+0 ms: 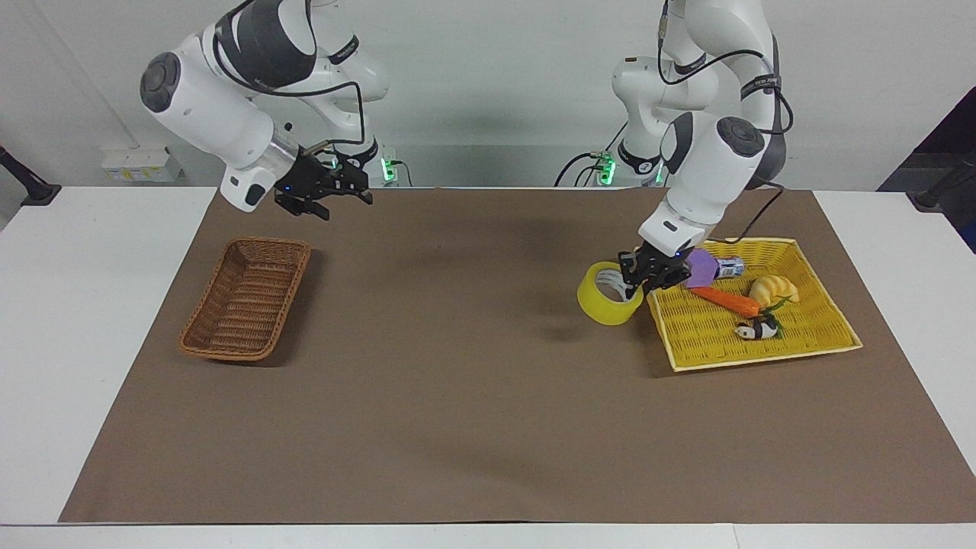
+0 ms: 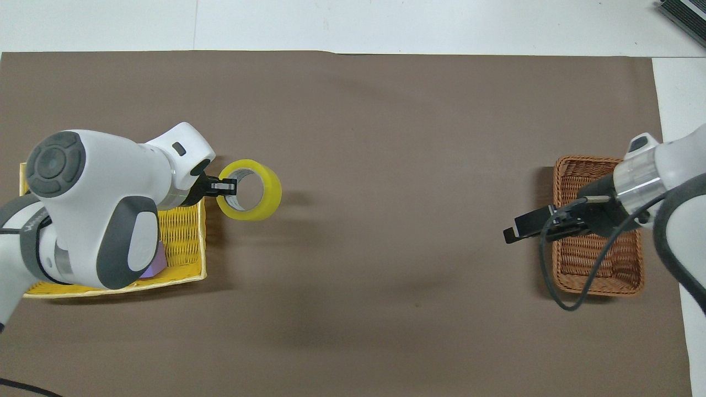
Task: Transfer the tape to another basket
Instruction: 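Lift the tape with the left gripper while the right gripper reaches toward it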
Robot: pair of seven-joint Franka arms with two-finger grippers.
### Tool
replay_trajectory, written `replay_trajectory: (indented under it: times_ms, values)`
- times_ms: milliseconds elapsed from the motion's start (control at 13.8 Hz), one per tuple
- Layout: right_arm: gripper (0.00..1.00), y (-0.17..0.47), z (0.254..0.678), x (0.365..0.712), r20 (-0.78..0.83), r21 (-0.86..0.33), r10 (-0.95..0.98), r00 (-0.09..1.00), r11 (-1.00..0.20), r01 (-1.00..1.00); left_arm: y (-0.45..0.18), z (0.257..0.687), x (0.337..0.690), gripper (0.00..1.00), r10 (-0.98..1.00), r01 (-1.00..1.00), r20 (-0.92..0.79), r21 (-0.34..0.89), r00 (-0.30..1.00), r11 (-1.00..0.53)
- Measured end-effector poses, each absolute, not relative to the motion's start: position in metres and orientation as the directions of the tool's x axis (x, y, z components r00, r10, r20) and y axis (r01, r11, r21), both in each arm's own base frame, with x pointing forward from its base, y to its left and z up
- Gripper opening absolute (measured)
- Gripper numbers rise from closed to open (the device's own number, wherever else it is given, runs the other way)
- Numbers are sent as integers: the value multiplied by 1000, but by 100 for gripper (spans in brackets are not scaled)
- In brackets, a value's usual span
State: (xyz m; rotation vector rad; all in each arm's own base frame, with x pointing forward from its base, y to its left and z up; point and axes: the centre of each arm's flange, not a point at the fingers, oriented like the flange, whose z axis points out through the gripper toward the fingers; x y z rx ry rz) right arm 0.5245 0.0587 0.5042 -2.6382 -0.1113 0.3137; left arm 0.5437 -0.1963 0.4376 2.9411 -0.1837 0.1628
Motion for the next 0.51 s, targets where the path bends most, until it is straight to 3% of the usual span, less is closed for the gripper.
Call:
replay_trajectory:
  times_ms: [509]
  values:
    - [100,134,407,540,-244,-649,181,953,-761,-21,-291,440,500,22,-93,-110,90,217,992,-970]
